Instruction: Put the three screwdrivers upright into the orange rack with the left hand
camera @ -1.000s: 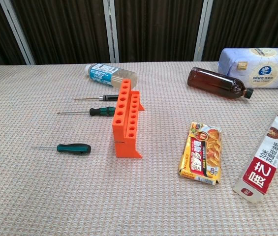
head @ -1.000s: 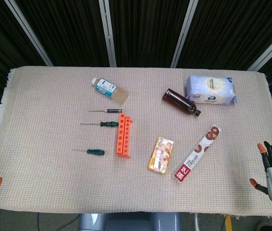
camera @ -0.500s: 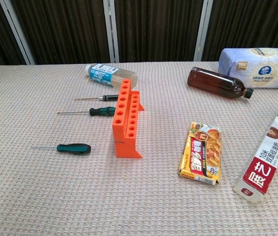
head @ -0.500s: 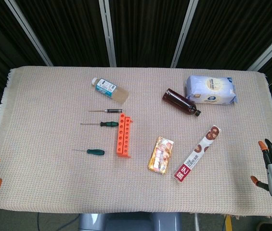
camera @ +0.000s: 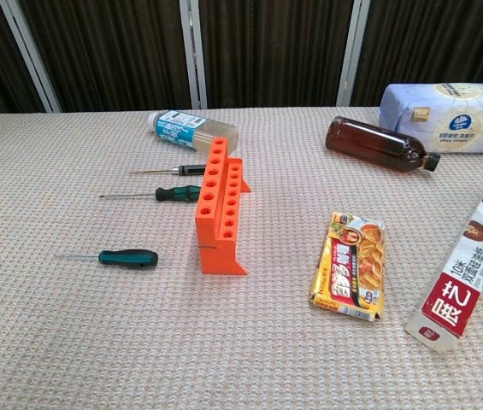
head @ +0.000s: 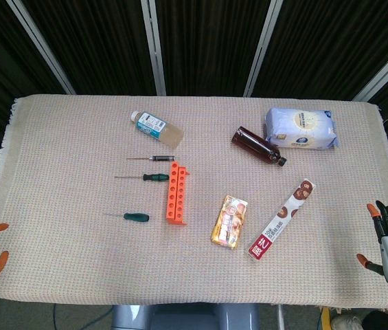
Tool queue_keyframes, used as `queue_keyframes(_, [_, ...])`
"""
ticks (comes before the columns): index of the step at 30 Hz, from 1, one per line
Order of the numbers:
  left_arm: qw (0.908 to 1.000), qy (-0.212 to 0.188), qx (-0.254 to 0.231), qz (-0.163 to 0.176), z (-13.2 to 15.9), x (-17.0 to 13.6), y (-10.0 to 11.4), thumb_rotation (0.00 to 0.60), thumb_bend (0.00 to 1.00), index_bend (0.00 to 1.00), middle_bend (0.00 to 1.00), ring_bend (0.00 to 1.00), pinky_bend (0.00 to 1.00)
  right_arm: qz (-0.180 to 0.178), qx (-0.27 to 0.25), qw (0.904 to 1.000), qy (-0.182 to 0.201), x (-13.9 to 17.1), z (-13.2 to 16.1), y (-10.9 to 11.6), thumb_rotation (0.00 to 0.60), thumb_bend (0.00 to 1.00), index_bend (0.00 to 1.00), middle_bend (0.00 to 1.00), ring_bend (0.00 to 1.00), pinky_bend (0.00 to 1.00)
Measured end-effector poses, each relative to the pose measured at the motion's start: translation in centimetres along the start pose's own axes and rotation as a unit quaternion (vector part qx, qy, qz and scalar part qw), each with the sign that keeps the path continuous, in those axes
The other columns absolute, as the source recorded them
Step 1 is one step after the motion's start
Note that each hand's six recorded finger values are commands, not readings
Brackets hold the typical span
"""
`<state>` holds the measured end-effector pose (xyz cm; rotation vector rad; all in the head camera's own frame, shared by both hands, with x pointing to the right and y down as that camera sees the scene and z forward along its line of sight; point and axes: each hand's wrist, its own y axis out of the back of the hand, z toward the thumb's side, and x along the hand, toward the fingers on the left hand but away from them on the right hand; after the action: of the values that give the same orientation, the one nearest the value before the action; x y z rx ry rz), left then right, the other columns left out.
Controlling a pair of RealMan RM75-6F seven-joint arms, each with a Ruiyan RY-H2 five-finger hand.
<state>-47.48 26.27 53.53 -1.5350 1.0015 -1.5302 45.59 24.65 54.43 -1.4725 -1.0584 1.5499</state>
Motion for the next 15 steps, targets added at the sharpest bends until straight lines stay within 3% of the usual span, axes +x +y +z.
queue_keyframes(4, [0.9996,-0.020,0.016,-0.009,0.8,1.2,0.1,0.600,0.24,0.34,0.06,0.00,0.00,0.000,-0.001,1.0000,0.000,0.1,0.0,0.0,0.600,0.00,0.02,0.00,0.00,0.00])
queue_keyframes(9, [0.9960,-0.058,0.063,-0.024,2.7,3.8,0.2,0.600,0.37,0.34,0.06,0.00,0.00,0.002,-0.003,1.0000,-0.001,0.3,-0.2,0.0,0.600,0.00,0.02,0.00,0.00,0.00])
queue_keyframes(15, [0.9790,-0.131,0.153,-0.035,7.7,9.1,0.3,0.600,0.37,0.36,0.05,0.00,0.00,-0.002,-0.004,1.0000,-0.008,0.7,-0.6,0.1,0.600,0.00,0.02,0.00,0.00,0.00])
